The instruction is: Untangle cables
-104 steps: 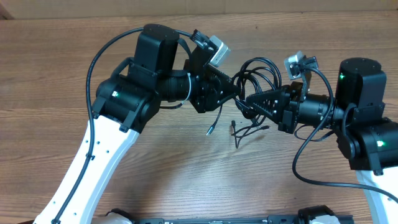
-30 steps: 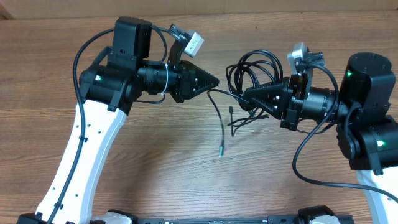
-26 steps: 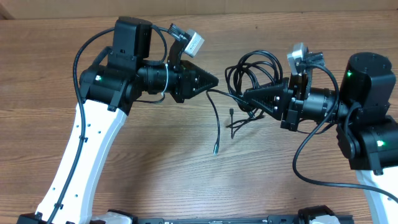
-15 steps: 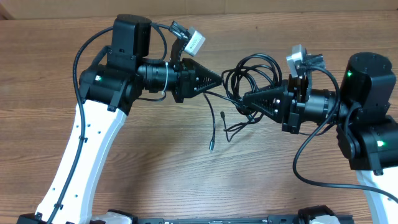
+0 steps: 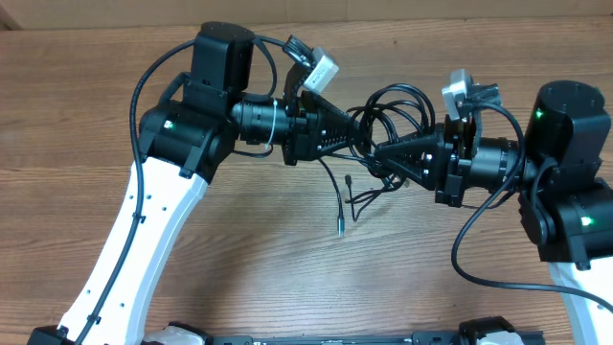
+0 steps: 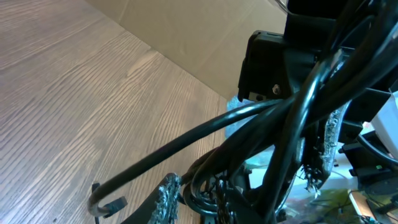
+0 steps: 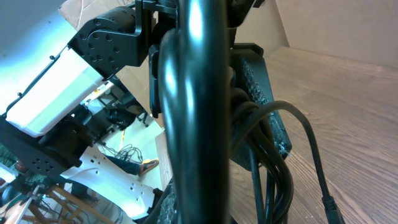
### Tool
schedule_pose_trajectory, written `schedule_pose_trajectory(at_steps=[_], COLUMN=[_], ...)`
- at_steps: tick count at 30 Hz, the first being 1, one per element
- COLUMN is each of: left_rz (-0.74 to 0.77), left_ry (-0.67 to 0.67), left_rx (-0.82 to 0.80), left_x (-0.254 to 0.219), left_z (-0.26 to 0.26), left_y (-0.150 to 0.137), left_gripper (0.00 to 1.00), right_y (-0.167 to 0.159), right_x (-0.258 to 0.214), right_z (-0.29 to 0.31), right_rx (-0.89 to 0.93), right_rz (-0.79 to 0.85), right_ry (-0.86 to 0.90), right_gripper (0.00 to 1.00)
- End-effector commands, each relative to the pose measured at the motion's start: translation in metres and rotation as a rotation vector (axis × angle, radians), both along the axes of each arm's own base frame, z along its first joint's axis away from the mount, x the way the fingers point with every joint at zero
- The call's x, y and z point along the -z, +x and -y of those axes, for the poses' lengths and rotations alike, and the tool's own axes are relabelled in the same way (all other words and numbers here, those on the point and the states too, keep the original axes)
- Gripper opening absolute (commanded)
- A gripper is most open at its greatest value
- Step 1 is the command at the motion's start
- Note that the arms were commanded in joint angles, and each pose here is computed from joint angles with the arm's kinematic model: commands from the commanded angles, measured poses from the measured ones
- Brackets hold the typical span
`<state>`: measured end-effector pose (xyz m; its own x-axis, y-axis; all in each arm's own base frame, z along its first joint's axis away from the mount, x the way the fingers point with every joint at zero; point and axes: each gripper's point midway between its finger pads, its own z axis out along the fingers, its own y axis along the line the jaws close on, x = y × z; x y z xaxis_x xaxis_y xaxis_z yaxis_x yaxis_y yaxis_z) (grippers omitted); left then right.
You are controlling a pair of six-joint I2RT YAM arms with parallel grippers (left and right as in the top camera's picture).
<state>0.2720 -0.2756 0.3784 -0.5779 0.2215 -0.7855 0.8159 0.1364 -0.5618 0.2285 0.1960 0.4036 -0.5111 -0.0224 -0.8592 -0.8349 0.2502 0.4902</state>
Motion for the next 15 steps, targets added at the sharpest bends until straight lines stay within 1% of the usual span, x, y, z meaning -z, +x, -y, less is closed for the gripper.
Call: schedule_pose_trajectory(at_steps=[1, 4, 10, 15], left_rz=[0.022, 0.009, -0.016, -0.019], left_ry=[-0.022, -0.022, -0.052, -0.073], left_rx=[0.022, 0.023, 0.072, 0.102], left_x=[-0.013, -0.013, -0.018, -0.022], left_z=[0.001, 0.001, 0.002, 0.002], left_y=[-0.011, -0.012, -0.022, -0.027], left_gripper=[0.23, 0.23, 0.17, 0.17], right_y=[-0.004, -0.004, -0.004, -0.004], right_x=[-0.005, -0.005, -0.004, -0.004], right_z=[-0.001, -0.001, -0.001, -0.001], right_rx=[-0.015, -0.015, -0.011, -0.011], right_rz=[0.029, 0.029, 0.029, 0.029], right_ry=[0.004, 0.004, 0.003, 0.003], right_gripper=[0.04, 0.04, 0.04, 0.04])
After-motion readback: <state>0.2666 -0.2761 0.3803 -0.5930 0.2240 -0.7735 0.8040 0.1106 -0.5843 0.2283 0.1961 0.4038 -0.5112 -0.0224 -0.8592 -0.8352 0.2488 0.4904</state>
